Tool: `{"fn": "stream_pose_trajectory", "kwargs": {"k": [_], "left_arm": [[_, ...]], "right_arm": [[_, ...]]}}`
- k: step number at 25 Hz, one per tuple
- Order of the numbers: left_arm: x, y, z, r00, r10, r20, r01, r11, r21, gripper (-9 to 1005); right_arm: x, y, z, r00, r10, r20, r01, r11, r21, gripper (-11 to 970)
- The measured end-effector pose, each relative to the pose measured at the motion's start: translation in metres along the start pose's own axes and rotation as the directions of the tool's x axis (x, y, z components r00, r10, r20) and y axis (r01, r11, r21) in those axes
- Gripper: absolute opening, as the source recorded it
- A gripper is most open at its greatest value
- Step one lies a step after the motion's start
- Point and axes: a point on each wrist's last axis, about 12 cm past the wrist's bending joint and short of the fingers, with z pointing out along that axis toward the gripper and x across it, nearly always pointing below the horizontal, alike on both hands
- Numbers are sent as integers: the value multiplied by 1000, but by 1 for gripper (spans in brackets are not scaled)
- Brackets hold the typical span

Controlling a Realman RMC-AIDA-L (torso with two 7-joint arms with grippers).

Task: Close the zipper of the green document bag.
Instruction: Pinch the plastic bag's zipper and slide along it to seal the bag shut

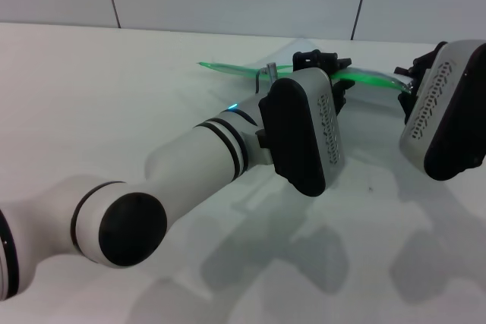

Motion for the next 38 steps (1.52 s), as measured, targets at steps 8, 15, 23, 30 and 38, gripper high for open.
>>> {"fn": "stream_pose_trajectory", "kwargs": {"k": [8,15,23,30,38], "left_arm": [[-2,1,0,1000,-1,6,1,1000,-4,207],[-3,5,0,1000,-7,10,8,999,-40,163],[-4,5,1,1000,-12,12,12,999,-41,133],[-3,6,2,999,-29,13,30,999,-40,128],[-3,6,2,1000,-29,11,29,999,-41,121]], "right_arm": [[0,-1,0,1000,-2,1,2,1000,1,53],[-3,-2,-1,1000,-5,8,5,1000,6,53],[-3,-1,-1,1000,-9,9,9,1000,4,52],[-5,-1,-1,1000,-12,13,12,1000,4,49],[-6,0,-1,1000,-14,16,14,1000,2,49]]}}
